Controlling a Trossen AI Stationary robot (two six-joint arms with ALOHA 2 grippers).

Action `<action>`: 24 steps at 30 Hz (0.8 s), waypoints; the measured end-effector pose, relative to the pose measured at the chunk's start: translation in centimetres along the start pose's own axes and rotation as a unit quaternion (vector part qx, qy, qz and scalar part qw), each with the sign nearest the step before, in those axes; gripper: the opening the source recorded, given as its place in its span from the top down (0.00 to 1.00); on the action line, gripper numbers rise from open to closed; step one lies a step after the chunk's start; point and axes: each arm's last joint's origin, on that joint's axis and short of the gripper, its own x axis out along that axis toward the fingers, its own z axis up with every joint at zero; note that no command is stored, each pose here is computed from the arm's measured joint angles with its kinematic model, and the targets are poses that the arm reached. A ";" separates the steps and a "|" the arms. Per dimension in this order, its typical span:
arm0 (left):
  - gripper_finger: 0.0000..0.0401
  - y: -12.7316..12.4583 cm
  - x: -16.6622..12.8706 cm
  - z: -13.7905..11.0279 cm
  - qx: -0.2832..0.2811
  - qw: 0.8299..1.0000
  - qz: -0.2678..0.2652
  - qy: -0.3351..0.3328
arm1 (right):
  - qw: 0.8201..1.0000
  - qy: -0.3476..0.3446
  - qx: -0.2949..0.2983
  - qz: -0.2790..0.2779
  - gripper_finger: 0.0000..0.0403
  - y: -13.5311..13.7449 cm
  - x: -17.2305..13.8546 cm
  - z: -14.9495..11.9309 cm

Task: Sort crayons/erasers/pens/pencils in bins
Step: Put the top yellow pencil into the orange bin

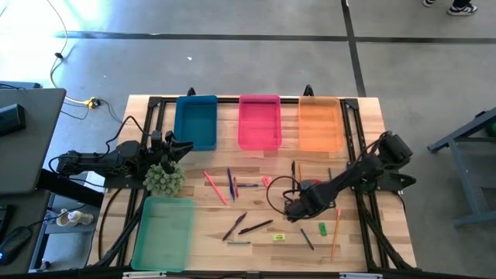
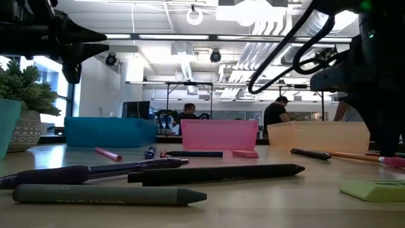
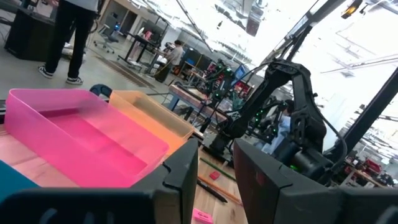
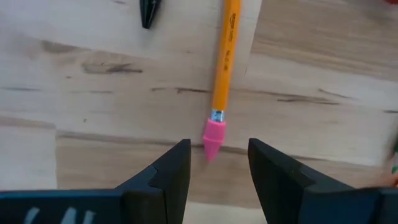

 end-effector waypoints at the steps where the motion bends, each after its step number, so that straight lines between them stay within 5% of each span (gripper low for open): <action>1: 0.77 0.0 0.0 0.0 0.000 1.000 0.000 0.000 | 1.000 -0.001 0.001 -0.003 0.62 0.0 0.1 0.0; 12: 0.78 0.0 0.0 0.0 0.000 1.000 0.000 0.000 | 1.000 0.006 0.007 -0.010 0.64 0.3 1.3 -0.1; 24: 0.78 0.0 0.0 0.0 0.001 1.000 0.000 0.000 | 0.999 0.013 0.037 -0.009 0.94 0.4 1.4 -0.1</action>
